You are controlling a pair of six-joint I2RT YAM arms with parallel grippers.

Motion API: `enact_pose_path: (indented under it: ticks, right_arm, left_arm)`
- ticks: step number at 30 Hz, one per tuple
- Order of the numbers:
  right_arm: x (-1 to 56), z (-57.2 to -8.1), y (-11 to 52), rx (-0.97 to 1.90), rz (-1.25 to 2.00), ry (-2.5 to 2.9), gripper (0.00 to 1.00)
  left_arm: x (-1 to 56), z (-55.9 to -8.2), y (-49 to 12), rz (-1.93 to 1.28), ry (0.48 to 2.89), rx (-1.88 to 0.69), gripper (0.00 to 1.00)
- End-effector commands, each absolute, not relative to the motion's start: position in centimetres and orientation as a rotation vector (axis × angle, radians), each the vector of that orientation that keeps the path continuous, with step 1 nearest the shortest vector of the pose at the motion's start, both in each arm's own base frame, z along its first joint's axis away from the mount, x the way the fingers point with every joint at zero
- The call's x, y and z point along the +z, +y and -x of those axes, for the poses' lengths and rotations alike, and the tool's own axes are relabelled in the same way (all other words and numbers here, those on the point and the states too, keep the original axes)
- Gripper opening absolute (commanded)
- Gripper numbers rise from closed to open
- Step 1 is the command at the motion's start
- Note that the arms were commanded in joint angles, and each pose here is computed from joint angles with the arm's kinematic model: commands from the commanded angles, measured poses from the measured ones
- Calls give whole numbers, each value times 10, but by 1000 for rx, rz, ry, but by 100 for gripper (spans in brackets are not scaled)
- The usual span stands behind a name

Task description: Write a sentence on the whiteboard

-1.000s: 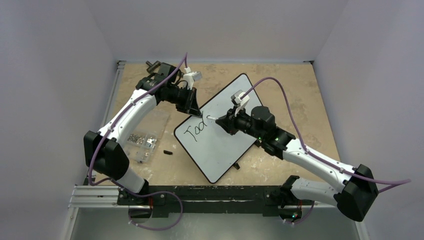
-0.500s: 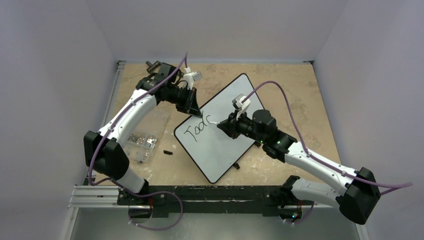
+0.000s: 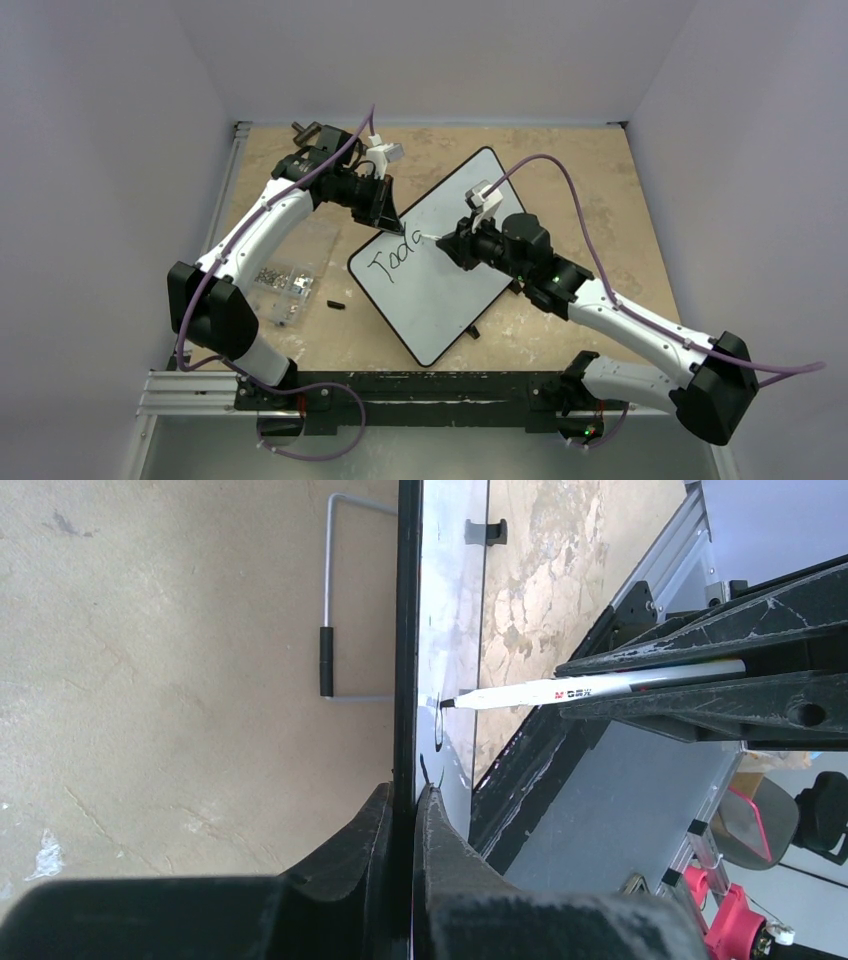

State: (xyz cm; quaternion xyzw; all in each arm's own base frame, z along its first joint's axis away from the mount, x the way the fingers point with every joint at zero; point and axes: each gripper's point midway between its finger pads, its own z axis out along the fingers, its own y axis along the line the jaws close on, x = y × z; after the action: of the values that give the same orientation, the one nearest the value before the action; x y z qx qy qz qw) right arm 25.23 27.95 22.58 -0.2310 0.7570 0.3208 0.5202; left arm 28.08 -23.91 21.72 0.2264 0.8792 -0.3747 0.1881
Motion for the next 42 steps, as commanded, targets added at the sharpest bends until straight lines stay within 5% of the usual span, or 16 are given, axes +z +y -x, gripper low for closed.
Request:
enact_pose_path:
  ticks: [1, 42]
  right_arm:
    - [242, -265, 280, 734, 520, 1791, 0]
    - [224, -255, 268, 712, 520, 1835, 0]
  left_arm:
    - [223, -297, -227, -628, 2420, -903, 0]
    - [226, -296, -227, -630, 2409, -903, 0]
